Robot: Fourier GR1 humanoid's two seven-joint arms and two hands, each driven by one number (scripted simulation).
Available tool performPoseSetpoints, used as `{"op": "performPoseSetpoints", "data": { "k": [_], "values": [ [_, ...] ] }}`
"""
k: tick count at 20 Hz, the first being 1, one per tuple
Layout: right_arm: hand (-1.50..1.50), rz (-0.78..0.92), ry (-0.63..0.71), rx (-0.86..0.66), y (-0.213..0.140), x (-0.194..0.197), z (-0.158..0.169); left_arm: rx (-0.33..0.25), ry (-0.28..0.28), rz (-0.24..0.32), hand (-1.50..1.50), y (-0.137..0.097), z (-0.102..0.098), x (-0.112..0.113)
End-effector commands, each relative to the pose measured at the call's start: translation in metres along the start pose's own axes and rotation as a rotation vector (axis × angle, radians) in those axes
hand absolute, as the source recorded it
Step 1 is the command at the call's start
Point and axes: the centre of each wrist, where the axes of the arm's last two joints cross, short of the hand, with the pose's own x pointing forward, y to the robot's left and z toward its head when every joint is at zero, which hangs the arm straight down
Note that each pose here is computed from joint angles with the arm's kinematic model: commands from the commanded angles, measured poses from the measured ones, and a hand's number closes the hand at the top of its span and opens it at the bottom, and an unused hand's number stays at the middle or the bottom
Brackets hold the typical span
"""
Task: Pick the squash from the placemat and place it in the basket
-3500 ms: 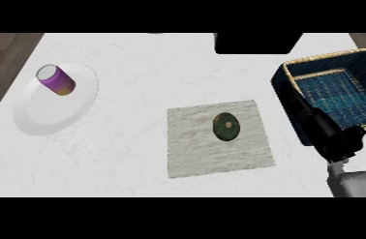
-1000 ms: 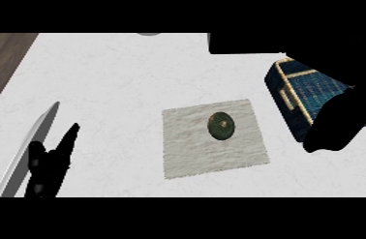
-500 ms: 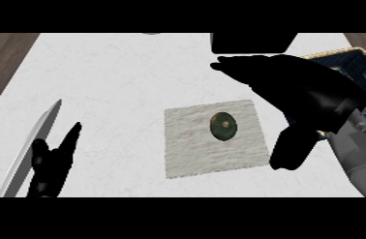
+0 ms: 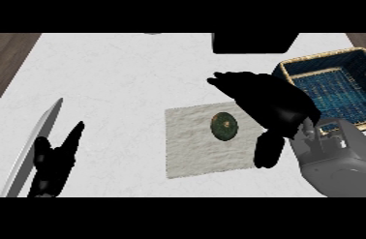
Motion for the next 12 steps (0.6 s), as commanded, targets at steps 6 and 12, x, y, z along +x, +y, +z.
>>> {"op": "performPoseSetpoints", "data": {
  "k": [6,12],
  "values": [
    [-1.5,-0.009,0.017,0.021,0.026,-0.023,-0.027,-0.012,0.101,0.009,0.0,-0.013,-0.007,-0.018],
    [-1.5,-0.012,0.015,-0.006,0.076,-0.029,-0.035,-0.025,0.095,0.028,0.0,-0.012,-0.002,-0.023]
  ]
}}
